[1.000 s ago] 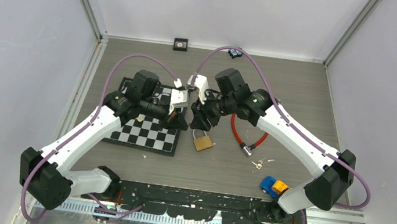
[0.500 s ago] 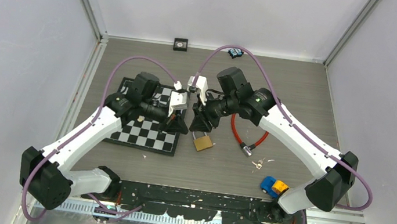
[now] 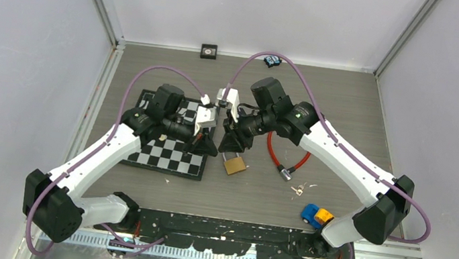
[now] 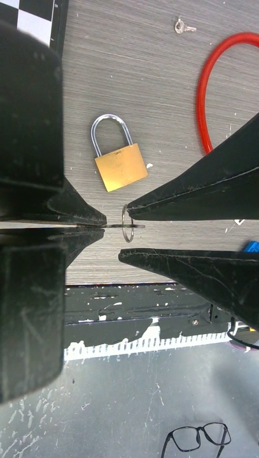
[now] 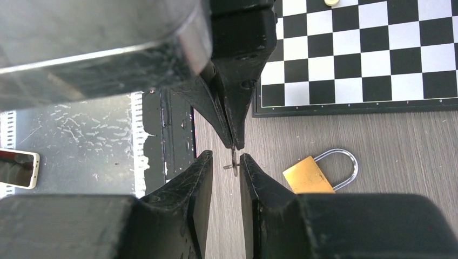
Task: Unlock with the key
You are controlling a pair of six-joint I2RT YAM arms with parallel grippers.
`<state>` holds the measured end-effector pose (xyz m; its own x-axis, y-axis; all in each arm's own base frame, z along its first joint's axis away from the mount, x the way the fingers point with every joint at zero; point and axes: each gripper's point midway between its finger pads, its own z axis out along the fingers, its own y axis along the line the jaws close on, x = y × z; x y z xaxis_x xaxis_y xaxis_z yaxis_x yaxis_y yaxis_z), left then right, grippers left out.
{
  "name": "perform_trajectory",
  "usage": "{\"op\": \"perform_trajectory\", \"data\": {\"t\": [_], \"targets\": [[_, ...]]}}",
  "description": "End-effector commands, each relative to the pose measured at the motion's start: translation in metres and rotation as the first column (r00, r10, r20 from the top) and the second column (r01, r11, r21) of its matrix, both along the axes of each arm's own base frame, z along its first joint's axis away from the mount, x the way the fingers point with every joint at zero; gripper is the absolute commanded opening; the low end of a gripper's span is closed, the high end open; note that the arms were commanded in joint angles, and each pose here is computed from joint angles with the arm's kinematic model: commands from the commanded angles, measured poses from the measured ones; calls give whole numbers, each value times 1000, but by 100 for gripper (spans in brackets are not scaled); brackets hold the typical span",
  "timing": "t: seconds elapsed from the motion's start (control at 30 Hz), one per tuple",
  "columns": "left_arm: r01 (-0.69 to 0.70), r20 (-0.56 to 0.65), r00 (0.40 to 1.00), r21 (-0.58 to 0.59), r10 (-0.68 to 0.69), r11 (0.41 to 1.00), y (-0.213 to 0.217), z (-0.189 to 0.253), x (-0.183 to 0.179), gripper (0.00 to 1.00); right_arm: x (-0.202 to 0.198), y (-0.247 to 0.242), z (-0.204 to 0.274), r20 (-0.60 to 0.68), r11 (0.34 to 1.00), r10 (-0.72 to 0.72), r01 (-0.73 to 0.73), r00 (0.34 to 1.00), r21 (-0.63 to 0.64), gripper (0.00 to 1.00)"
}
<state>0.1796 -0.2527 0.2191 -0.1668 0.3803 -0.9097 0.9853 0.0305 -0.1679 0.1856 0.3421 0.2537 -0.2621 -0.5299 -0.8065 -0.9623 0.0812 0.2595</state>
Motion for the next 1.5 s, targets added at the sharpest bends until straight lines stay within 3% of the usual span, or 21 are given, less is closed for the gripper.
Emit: {"op": "perform_trajectory", "data": {"t": [0.0, 0.73, 1.07, 1.47], "targets": [[21, 32, 999, -56, -19, 998, -3, 14, -1, 0, 2, 6, 13, 33, 999, 21, -22, 999, 45, 29], [20, 41, 999, -87, -16, 996, -1, 19, -3, 0, 5, 6, -3, 33, 1000, 7, -7, 999, 23, 21], [15, 37, 999, -87, -11, 996, -1, 18, -2, 0, 5, 7, -1, 22, 999, -5, 4, 1000, 32, 1], [-2, 65, 998, -97, 9, 995, 1, 24, 1, 0, 13, 3, -6, 53, 999, -48, 48, 997, 13, 1]]}}
